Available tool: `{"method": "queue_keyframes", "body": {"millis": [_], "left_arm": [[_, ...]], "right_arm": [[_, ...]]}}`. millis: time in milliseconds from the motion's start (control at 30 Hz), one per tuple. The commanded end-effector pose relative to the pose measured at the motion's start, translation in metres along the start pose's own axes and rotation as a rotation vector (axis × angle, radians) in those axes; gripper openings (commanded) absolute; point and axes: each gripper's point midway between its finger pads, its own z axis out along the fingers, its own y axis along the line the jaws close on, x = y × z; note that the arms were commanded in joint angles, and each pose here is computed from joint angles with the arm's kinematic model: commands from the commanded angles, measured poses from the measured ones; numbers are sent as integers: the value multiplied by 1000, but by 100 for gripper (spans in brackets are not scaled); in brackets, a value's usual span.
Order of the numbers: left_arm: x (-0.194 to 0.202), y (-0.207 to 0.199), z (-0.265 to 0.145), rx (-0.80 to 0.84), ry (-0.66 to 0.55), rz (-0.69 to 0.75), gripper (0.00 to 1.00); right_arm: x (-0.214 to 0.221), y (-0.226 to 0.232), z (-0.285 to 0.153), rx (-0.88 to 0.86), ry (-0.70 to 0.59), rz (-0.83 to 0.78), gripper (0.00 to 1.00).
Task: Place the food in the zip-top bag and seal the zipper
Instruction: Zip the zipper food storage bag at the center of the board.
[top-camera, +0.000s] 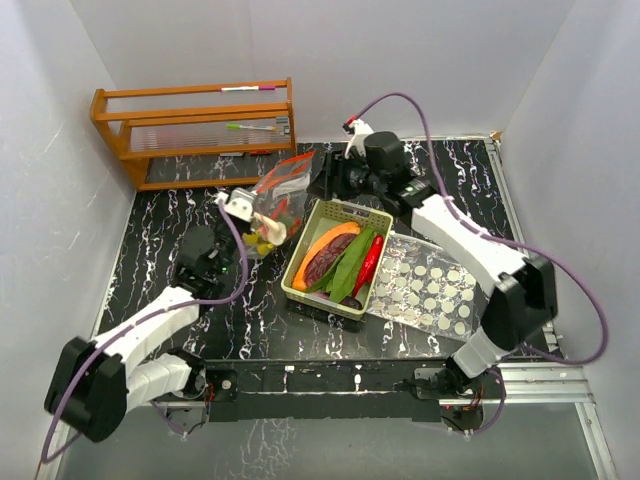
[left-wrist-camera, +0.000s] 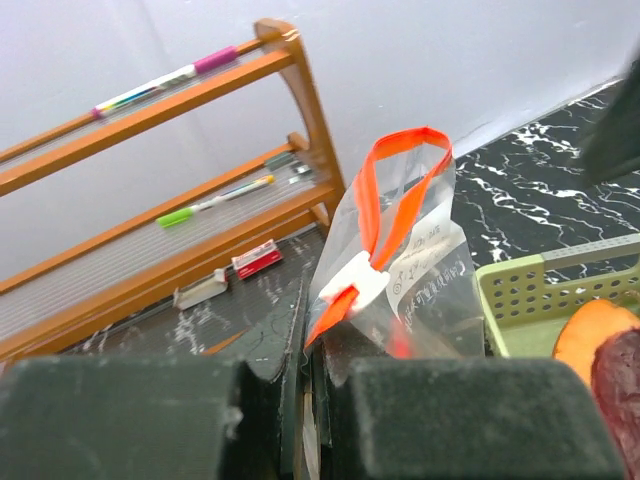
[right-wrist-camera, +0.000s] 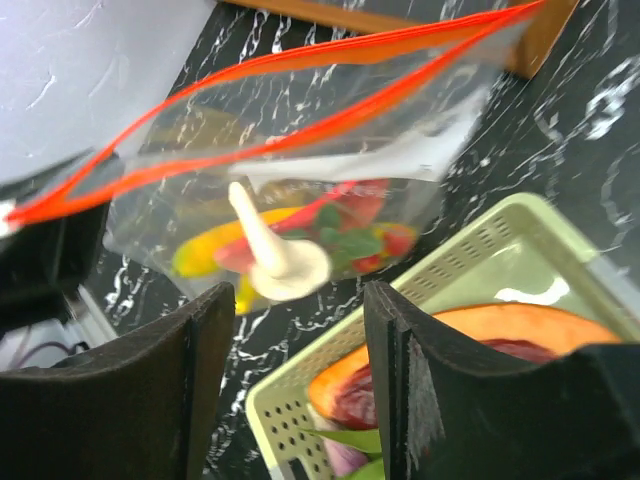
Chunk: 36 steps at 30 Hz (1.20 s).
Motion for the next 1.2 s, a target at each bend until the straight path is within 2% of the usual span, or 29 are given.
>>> {"method": "queue_keyframes", "body": {"millis": [0, 100, 200, 400, 600, 733, 1167], "left_arm": [[-17, 6, -15, 103, 23, -44, 0], [-32, 8, -24, 151, 36, -39, 0], [-40, 1, -31, 256, 124, -57, 0], [-71, -19, -40, 492, 226, -115, 0], [-82, -34, -48, 642, 321, -210, 0], [-74, -44, -56, 706, 400, -259, 0], [-74, -52, -56, 765, 412, -292, 0]], "right_arm": [[-56, 21, -60, -20, -224, -349, 57], [-58, 45, -76, -135, -251, -531, 57], [-55, 71, -90, -271, -270, -684, 60], [-49, 99, -105, -439, -296, -862, 61], [-61, 114, -110, -486, -371, -945, 58], [-64, 127, -113, -551, -404, -1017, 57], [-33, 176, -76, -754, -346, -1081, 52]]}}
